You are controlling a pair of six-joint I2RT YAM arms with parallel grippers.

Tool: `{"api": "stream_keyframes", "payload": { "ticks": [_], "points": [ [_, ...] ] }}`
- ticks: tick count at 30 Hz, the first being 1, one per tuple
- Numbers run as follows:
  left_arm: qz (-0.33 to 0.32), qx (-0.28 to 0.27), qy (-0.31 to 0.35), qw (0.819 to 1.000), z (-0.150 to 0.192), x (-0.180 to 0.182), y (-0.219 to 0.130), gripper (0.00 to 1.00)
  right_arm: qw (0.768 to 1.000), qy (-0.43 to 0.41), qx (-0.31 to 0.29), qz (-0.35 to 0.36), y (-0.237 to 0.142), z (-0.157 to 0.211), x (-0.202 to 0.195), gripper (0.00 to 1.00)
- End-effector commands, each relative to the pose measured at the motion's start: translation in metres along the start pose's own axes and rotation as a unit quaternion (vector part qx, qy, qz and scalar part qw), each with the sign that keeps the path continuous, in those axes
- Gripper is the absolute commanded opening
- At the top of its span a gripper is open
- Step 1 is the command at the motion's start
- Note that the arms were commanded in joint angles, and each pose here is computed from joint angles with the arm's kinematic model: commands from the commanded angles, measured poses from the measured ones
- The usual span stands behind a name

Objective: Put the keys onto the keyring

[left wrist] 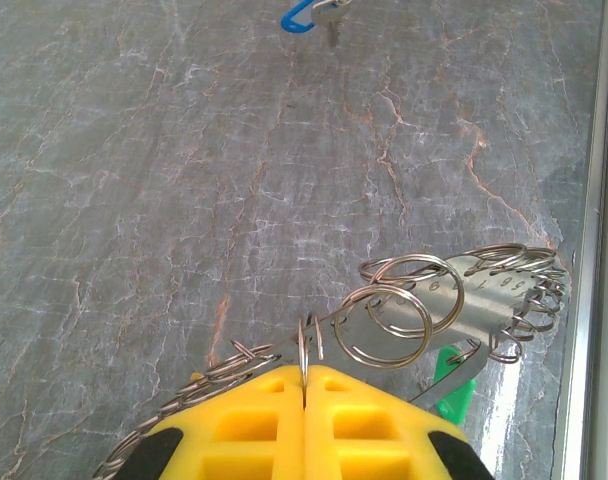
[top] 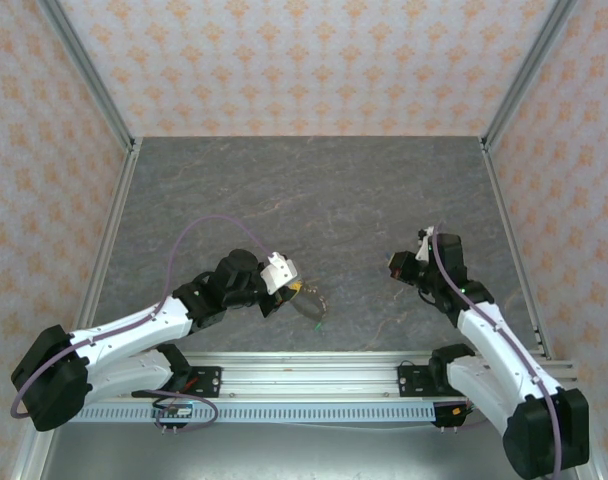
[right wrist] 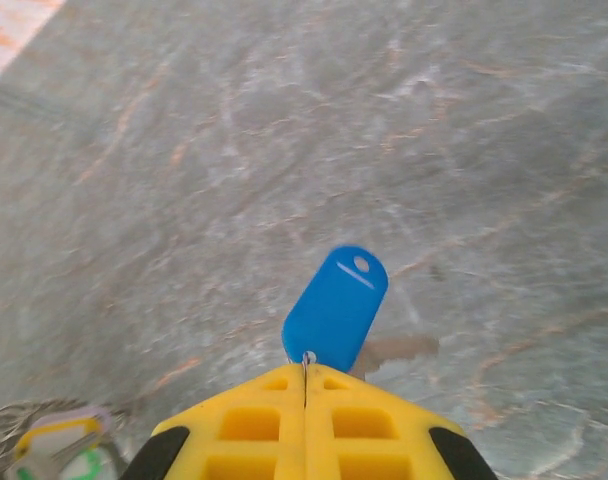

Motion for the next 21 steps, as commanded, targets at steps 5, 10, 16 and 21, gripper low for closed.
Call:
{"api": "stream_keyframes", "payload": {
  "ticks": [5, 10, 16, 21],
  "points": [
    [0.004, -0.024, 0.007, 1.0, -0.016, 0.0, -0.007, 0.0, 0.985, -0.093, -0.02, -0.141, -0.01, 0.01, 0.029, 0.0],
    [0.02, -0.042, 0.026, 0.999, -0.02, -0.005, -0.012, 0.0, 0.968, -0.122, -0.048, -0.213, -0.019, 0.015, 0.038, 0.0],
    [0.058, -0.063, 0.067, 0.994, -0.029, -0.016, -0.015, 0.0, 0.949, -0.16, -0.085, -0.257, -0.024, 0.025, 0.034, 0.0],
    [0.069, -0.063, 0.089, 0.992, -0.034, -0.023, -0.013, 0.0, 0.931, -0.199, -0.1, -0.288, -0.028, 0.034, 0.037, 0.0]
  ]
}}
Point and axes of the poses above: each hand's point on the last joint's axis, 136 mm out from that joint toward the fingers, its own y axis out along the fingers, its own x axis along the line the jaws close on, z = x × y, the point moved 10 cm from there along -y, back along the fingers, and after that the axes turned 12 degrees about y, right-handed, at the moved point
